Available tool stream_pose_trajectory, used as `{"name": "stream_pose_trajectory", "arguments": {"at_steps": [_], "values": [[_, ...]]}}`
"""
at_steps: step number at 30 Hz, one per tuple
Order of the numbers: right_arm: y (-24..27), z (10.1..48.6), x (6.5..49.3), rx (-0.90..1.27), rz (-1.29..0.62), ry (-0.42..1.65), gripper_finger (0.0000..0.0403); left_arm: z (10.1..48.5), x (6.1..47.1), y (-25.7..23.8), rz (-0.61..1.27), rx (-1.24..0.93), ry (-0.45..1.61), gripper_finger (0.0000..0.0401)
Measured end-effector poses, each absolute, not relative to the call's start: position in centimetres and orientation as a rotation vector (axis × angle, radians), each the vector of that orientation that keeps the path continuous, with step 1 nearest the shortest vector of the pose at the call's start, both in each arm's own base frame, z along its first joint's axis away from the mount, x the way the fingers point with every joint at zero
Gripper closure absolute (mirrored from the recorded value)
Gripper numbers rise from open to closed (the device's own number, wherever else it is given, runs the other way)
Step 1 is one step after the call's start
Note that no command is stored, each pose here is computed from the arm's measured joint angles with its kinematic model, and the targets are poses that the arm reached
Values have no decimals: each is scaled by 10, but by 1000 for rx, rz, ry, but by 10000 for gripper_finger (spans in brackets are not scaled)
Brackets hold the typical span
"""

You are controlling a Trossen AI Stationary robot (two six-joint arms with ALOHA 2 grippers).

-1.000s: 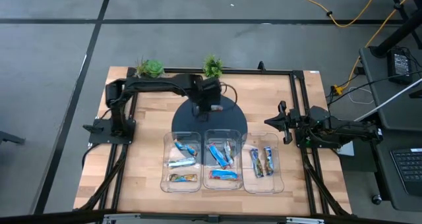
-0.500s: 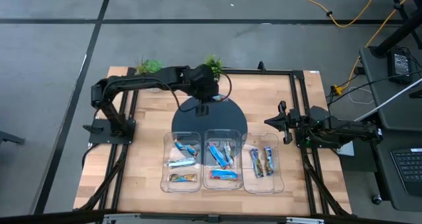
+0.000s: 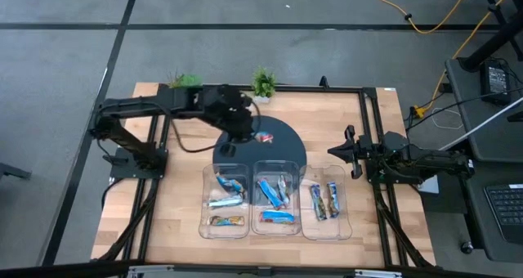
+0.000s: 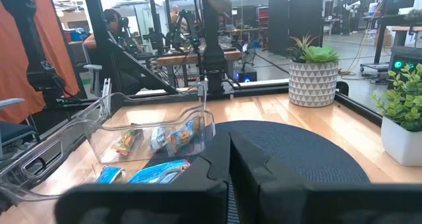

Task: Pick and place Granola Bars by type
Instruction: Put the red granola bar into the middle transparent bin

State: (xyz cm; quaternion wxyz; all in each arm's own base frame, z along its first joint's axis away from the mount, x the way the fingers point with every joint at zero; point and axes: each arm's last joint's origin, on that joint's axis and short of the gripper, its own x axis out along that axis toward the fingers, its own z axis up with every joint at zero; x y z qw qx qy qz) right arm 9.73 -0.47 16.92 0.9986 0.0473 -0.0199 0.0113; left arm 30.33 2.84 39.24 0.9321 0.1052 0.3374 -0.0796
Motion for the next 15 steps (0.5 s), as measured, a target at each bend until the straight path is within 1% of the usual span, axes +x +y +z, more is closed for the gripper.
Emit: {"name": "stream_pose_trajectory", "arguments": {"at_steps": [6, 11, 15], "values": [[-5, 169, 97, 95, 23, -40, 395, 404, 293, -3, -244, 233, 633, 391], [-5, 169, 97, 95, 23, -40, 395, 410, 295, -31, -288, 146, 577, 388], [-5, 169, 97, 95, 22, -40, 395, 415, 303, -52, -286, 88, 487, 392]]}}
